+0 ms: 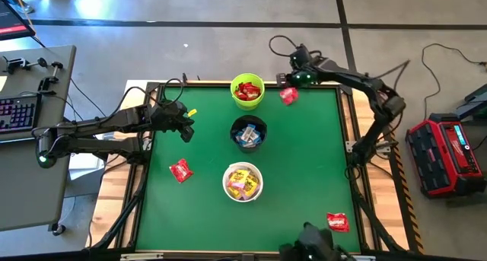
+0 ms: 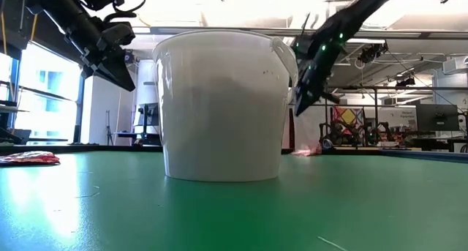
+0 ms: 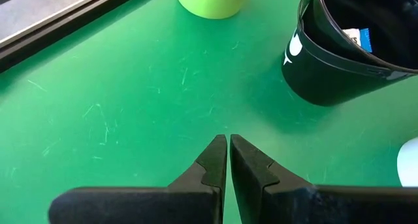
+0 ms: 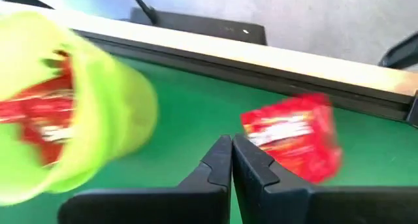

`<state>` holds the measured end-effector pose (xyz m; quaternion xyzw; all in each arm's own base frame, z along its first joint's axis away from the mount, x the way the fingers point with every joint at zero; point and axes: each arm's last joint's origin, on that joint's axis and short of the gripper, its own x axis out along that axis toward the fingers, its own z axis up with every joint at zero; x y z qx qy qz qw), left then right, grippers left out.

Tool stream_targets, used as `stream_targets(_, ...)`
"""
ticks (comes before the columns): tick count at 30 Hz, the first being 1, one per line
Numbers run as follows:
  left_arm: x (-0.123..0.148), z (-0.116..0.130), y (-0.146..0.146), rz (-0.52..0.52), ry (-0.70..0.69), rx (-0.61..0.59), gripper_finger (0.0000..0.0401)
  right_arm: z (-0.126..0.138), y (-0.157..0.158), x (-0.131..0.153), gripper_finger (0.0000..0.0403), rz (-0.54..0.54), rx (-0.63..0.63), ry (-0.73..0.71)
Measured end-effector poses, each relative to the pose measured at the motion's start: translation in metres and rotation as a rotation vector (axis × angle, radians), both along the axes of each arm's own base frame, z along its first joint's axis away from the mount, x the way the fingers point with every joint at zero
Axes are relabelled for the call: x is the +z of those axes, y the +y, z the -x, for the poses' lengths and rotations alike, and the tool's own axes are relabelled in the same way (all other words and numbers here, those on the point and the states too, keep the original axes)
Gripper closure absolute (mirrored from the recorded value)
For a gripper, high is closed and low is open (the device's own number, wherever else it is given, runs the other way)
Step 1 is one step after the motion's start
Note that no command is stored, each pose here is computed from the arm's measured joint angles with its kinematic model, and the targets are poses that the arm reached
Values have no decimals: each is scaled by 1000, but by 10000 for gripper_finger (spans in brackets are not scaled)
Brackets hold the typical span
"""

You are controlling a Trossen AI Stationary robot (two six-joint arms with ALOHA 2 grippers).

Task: Sort candy by brand, put in halloween buckets
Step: Put the red candy into the green bucket

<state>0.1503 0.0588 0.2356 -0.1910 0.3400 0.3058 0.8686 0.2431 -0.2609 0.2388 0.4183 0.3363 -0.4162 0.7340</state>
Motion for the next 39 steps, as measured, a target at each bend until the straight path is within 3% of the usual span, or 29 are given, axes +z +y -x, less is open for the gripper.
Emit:
stream_targets(7, 0, 0, 0, -6, 4, -8, 390, -7, 30, 37, 402, 83, 65, -83)
stream_targets(11, 0, 0, 0, -5, 4, -10, 390, -2, 33, 32, 397, 53, 70, -7)
stream_targets(15, 0, 0, -1, 8, -1, -24, 390, 2, 34, 16, 354, -7, 178, 118)
stream_targets(20, 0, 0, -1, 11, -1, -28, 390, 0, 31, 1, 258, 122, 442, 354)
stream_targets(23, 0, 0, -1, 7, 2, -33, 390, -3, 29, -7, 203, 230, 656, 533)
stream_targets(26, 0, 0, -1, 8, 4, -33, 390, -9, 33, -15, 168, 269, 877, 625)
stream_targets(31, -2, 1, -1, 16, 28, -33, 390, -19, 37, -28, 160, 284, 1043, 668)
stream_targets(39, -3, 3, -2, 9, 56, -36, 390, -23, 48, -49, 181, 283, 1082, 680)
